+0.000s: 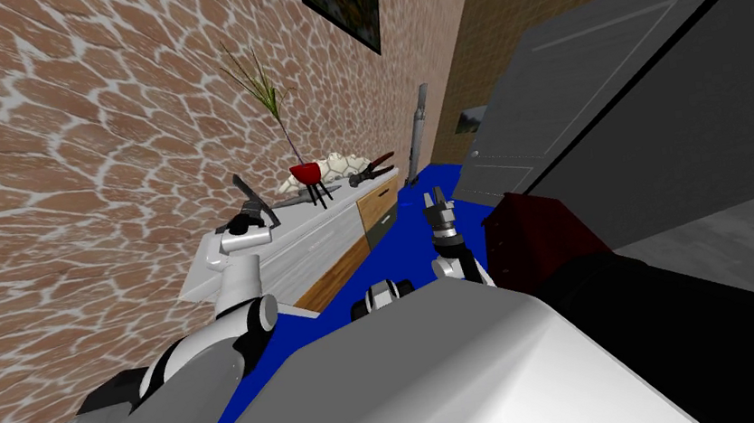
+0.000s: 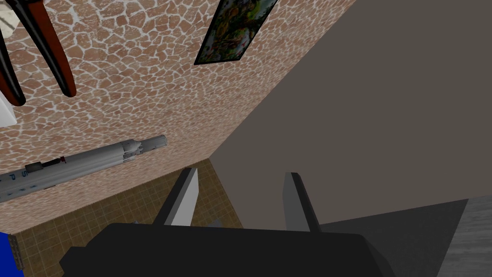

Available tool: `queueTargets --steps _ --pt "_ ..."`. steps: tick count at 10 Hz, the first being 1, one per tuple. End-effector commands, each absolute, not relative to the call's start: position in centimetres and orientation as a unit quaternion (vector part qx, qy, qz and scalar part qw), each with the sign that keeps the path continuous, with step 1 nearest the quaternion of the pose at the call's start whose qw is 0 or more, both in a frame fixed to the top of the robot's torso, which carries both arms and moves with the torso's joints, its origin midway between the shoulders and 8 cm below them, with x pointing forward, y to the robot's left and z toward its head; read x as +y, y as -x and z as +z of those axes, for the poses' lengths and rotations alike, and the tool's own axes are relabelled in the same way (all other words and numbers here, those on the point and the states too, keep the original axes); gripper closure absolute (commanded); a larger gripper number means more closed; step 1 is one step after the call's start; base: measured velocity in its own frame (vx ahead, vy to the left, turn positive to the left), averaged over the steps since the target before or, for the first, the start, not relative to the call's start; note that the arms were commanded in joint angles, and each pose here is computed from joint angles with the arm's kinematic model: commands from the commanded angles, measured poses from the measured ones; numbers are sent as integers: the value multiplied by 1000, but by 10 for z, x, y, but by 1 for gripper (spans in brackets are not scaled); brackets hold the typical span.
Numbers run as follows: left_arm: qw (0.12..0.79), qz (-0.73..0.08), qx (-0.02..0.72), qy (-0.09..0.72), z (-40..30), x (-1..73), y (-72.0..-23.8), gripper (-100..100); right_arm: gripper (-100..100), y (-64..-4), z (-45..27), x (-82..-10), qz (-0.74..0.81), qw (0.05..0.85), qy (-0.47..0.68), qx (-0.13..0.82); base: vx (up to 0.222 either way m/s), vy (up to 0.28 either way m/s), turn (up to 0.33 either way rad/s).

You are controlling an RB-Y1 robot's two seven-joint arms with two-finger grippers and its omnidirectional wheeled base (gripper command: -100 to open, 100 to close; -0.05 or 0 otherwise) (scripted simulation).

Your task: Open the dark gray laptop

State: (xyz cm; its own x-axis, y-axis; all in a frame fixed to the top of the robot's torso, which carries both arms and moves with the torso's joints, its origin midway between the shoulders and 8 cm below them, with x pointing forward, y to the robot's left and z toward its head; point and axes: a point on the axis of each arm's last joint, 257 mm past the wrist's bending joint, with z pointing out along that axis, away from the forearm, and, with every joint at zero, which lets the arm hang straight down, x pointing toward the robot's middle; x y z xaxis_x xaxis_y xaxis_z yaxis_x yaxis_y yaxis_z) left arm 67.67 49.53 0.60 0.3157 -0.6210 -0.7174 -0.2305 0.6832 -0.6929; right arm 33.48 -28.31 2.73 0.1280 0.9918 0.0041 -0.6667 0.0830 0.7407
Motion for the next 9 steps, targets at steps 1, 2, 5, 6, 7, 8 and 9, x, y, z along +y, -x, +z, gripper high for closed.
queueTargets --steps 1,2,5,6,7,8,9 --pt "711 -110 569 399 23 524 -680 -100 0 -335 27 -283 604 686 -305 266 24 -161 17" --pt "709 -102 567 406 33 534 -680 -100 0 -335 27 -283 604 686 -305 266 39 -141 15" --pt "704 -80 562 427 52 563 -676 -100 0 -335 27 -283 604 686 -305 266 14 -135 13" --pt "703 -75 560 432 57 570 -674 -100 0 -335 27 -283 604 686 -305 266 19 -105 14" --pt "702 -68 557 438 65 580 -671 -100 0 -335 27 -283 604 686 -305 266 12 -89 9" --pt "703 -73 558 434 60 575 -674 -100 0 -335 27 -283 604 686 -305 266 5 -39 4" --pt "703 -72 558 435 61 576 -674 -100 0 -335 27 -283 604 686 -305 266 1 -9 -2"
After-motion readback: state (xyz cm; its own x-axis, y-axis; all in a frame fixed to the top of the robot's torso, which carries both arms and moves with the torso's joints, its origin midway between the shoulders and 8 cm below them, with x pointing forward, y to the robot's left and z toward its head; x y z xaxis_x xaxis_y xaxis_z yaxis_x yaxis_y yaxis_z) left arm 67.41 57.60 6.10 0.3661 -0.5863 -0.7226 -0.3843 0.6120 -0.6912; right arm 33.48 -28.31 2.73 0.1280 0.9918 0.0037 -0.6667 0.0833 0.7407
